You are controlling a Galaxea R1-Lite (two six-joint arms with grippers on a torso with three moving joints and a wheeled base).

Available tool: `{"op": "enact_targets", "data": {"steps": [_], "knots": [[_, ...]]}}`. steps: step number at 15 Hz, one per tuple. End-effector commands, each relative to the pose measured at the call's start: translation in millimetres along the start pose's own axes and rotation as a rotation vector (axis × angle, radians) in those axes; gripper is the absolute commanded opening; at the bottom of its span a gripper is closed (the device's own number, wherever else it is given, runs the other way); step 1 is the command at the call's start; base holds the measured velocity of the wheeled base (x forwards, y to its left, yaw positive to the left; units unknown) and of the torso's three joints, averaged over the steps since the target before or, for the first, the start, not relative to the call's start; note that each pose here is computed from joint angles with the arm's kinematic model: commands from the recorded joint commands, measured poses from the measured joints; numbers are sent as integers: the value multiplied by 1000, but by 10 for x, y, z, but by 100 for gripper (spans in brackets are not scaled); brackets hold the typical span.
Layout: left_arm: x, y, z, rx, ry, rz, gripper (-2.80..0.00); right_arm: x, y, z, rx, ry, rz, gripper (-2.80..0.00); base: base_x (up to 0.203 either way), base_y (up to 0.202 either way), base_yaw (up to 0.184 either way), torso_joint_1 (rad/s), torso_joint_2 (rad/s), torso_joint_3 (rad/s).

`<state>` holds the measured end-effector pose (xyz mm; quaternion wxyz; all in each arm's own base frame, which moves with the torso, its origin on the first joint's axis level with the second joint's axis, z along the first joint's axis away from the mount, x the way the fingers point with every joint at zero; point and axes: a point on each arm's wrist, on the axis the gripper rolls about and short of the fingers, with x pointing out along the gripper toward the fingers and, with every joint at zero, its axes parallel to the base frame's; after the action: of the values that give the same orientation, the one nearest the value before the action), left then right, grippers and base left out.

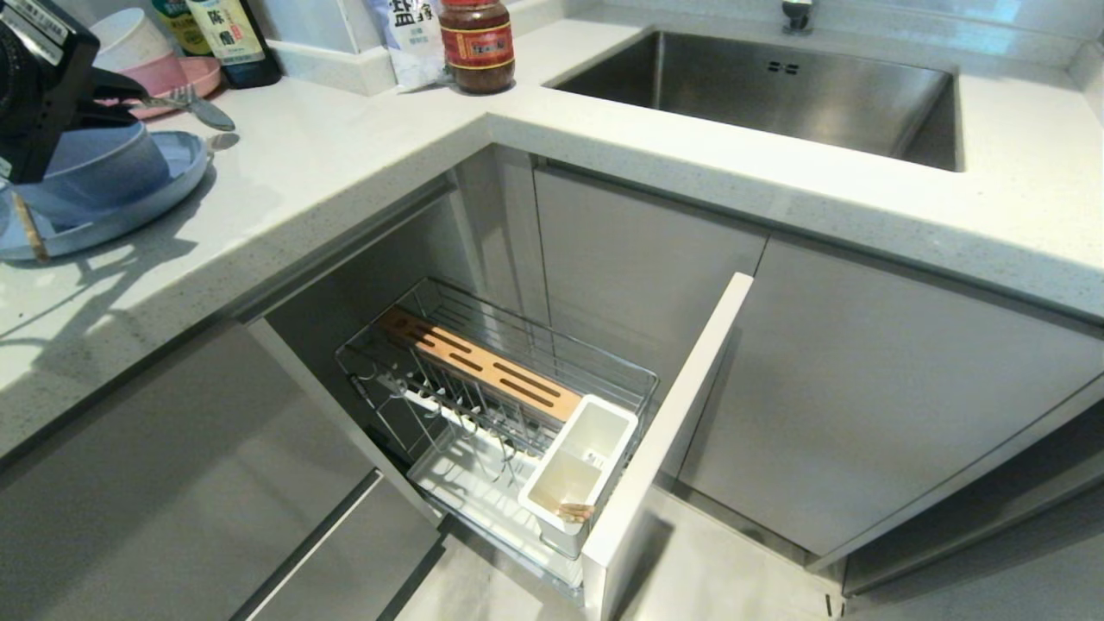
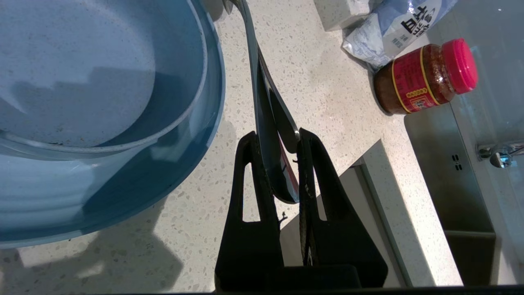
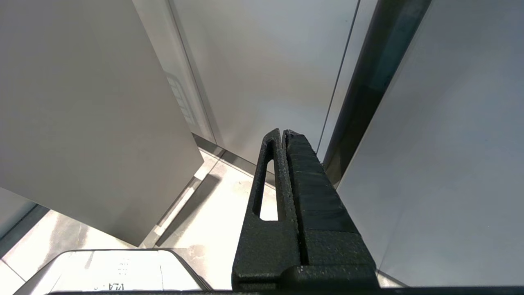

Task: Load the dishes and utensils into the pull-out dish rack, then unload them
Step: Take the spoon out of the cupboard

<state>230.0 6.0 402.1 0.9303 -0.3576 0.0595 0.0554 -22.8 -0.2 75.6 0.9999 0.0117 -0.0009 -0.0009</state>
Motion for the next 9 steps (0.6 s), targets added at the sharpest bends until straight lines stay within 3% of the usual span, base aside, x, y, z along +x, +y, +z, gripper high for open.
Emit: {"op": "enact_targets", "data": {"steps": [1, 9], "knots": [[14, 10, -12, -4, 6, 6, -280, -2, 0, -5, 0, -3, 0, -280, 0, 0, 0, 0, 0, 0], [41, 17, -20, -2, 11, 10, -280, -2, 0, -5, 0, -3, 0, -280, 0, 0, 0, 0, 0, 0]]}}
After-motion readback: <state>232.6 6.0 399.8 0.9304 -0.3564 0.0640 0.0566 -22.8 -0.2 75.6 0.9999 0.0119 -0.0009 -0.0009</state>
